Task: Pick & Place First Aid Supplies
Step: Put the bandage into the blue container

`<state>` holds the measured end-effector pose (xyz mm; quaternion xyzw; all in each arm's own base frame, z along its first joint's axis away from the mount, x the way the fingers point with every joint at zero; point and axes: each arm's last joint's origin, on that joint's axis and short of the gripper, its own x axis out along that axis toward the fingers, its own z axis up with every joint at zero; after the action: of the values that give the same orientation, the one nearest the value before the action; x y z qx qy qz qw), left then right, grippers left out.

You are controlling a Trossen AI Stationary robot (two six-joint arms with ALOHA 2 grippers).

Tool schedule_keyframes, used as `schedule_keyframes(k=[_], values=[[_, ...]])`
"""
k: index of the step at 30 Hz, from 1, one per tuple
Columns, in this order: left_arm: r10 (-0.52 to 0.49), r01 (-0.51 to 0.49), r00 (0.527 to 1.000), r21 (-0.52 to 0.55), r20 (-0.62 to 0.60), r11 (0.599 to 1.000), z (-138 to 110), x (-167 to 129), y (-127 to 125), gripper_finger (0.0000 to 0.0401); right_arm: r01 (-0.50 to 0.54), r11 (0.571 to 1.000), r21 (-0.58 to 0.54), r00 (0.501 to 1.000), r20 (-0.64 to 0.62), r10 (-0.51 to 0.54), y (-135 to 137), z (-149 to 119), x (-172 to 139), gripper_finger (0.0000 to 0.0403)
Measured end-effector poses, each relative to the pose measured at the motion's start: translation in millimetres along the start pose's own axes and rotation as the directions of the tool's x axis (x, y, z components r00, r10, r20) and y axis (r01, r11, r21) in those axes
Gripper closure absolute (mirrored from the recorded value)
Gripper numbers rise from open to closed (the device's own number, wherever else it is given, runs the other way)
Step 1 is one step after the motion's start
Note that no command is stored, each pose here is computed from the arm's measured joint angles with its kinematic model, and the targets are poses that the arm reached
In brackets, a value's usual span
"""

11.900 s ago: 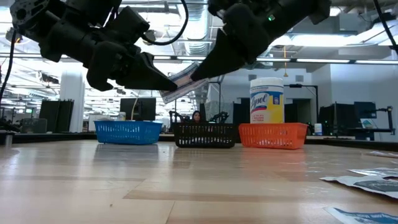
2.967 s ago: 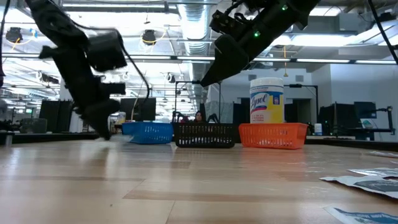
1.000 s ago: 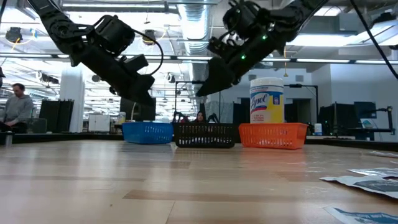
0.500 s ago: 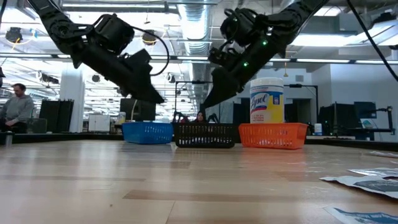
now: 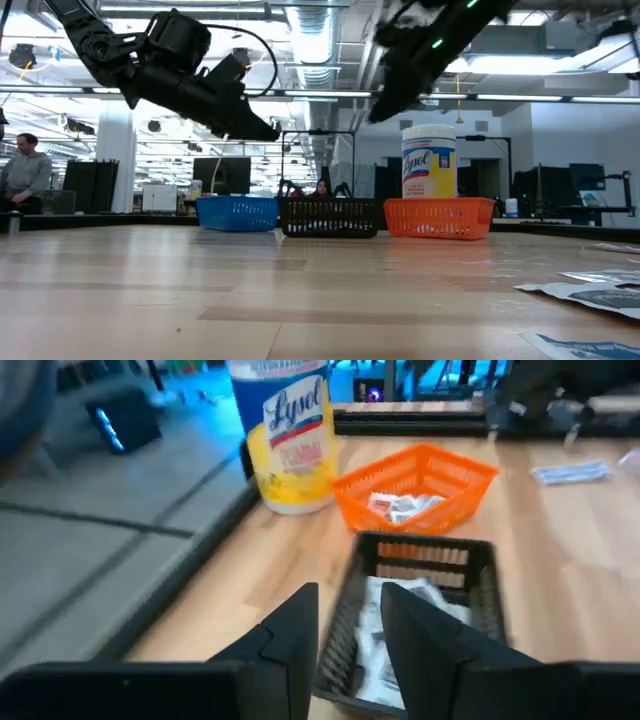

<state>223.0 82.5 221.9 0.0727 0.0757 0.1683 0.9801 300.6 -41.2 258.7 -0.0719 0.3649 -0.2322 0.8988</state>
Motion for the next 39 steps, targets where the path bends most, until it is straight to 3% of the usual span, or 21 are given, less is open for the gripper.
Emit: schedule_keyframes(k=[3, 7, 11, 15, 24, 30, 33, 35, 39], values=[[0.06, -0.062, 0.998, 0.066, 0.034, 0.996, 12, 2, 4, 0.0289, -0.03, 0.986, 0.163, 0.996, -0.083, 0.044, -4, -10, -34, 0.0163], [0.093, -0.097, 0.993, 0.056, 0.072, 0.994, 25, 4, 7, 0.029, 0.006, 0.927, 0.376, 0.955, -0.276, 0.105, -1, -33, -62, 0.0163], [0.097, -0.103, 0.991, 0.053, 0.097, 0.993, 35, 5, 9, 0.029, 0.146, 0.859, 0.491, 0.861, -0.49, 0.134, 14, -55, -72, 0.0163], [0.103, -0.11, 0.986, 0.051, 0.131, 0.993, 46, 7, 11, 0.029, 0.234, 0.811, 0.536, 0.75, -0.631, 0.2, 41, -68, -71, 0.0163], [0.114, -0.138, 0.974, 0.114, 0.194, 0.984, 59, 7, 13, 0.029, 0.357, 0.823, 0.442, 0.454, -0.852, 0.261, 98, -97, -45, 0.0163], [0.124, -0.154, 0.96, 0.106, 0.251, 0.982, 64, 5, 14, 0.029, 0.414, 0.853, 0.318, 0.307, -0.931, 0.198, 111, -116, -22, 0.0163], [0.126, -0.158, 0.956, 0.104, 0.264, 0.982, 65, 5, 14, 0.029, 0.392, 0.884, 0.253, 0.217, -0.96, 0.179, 108, -122, -15, 0.0163], [0.126, -0.158, 0.956, 0.104, 0.264, 0.982, 66, 5, 14, 0.029, 0.361, 0.903, 0.233, 0.188, -0.967, 0.174, 104, -124, -13, 0.0163], [0.125, -0.158, 0.955, 0.103, 0.268, 0.982, 66, 5, 14, 0.029, 0.354, 0.906, 0.231, 0.189, -0.967, 0.172, 94, -132, -12, 0.0163]])
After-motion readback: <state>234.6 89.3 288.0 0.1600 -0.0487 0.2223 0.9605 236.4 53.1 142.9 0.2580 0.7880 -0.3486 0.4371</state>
